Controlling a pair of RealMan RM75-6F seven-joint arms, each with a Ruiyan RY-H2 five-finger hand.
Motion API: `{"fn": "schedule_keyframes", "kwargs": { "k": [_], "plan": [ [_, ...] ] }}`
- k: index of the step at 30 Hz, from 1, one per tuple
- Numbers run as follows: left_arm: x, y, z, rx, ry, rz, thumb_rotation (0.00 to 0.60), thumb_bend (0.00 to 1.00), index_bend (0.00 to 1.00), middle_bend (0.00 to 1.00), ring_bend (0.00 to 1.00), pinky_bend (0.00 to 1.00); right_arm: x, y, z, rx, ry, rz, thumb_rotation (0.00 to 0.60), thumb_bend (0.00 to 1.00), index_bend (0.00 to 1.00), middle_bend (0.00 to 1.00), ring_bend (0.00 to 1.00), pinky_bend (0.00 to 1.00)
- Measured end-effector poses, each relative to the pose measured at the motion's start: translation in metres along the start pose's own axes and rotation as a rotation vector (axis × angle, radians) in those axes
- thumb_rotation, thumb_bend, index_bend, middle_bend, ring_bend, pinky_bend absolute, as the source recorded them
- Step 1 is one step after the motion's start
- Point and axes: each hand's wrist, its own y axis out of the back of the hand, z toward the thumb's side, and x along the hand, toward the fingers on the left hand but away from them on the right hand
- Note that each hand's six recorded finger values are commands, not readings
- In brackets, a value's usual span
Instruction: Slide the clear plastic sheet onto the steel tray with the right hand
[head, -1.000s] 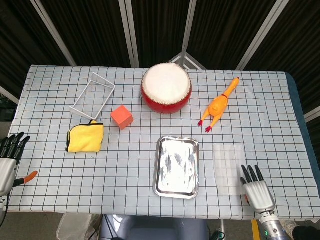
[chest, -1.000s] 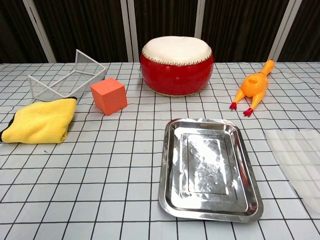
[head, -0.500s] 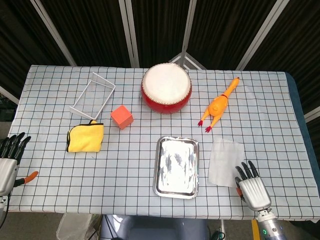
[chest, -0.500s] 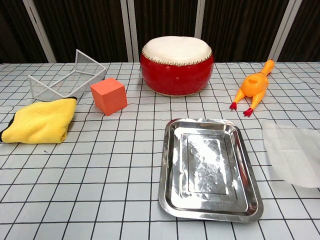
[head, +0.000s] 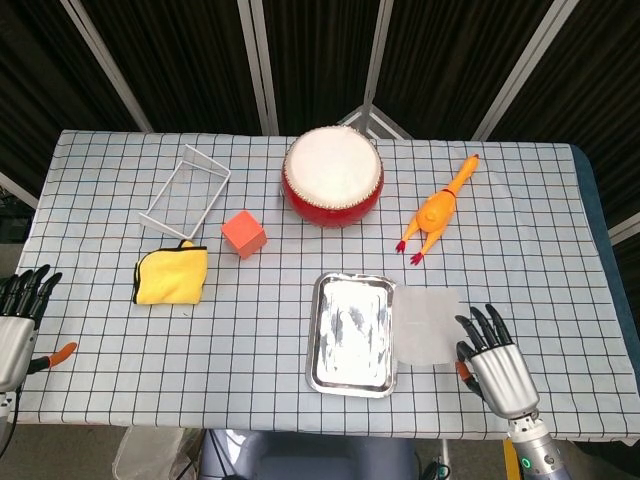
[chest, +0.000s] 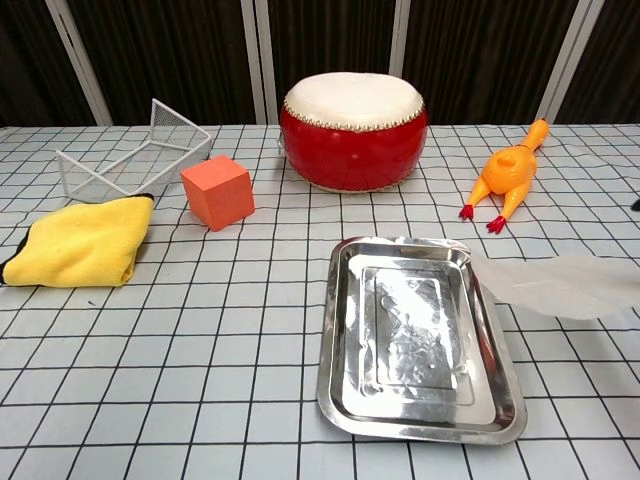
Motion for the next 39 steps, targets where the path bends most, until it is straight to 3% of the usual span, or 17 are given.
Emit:
{"fn": "schedule_keyframes", "kwargs": {
  "k": [7,14,19,24,30,39],
  "plan": [
    [0.000,0.001,-0.002,0.000,0.006,0.003,0.600,0.00,0.00,0.00,0.00,0.00,-0.024,0.026,0.034,-0.126,0.051,-0.076,0.600,0.52,0.69,0.26,0.13,0.09],
    [0.001,0.000,-0.002,-0.001,0.004,-0.002,0.600,0.00,0.00,0.00,0.00,0.00,-0.035,0.014,0.068,-0.131,0.104,-0.035,0.600,0.55,0.69,0.26,0.13,0.09],
    [0.001,0.001,-0.003,0.006,0.003,-0.002,0.600,0.00,0.00,0.00,0.00,0.00,-0.029,-0.011,0.070,-0.119,0.070,0.044,0.600,0.59,0.69,0.26,0.13,0.09],
    [-0.001,0.002,-0.007,0.002,0.016,-0.004,0.600,0.00,0.00,0.00,0.00,0.00,-0.024,-0.025,0.066,-0.161,-0.026,0.083,0.600,0.59,0.69,0.26,0.13,0.09],
    [0.000,0.003,-0.010,0.008,0.022,-0.003,0.600,0.00,0.00,0.00,0.00,0.00,-0.021,-0.021,0.072,-0.217,-0.073,0.080,0.600,0.59,0.69,0.26,0.13,0.09],
    [0.001,0.003,-0.013,0.026,0.039,0.000,0.600,0.00,0.00,0.00,0.00,0.00,-0.017,-0.018,0.095,-0.259,-0.047,0.093,0.600,0.59,0.69,0.26,0.13,0.09]
  ]
}}
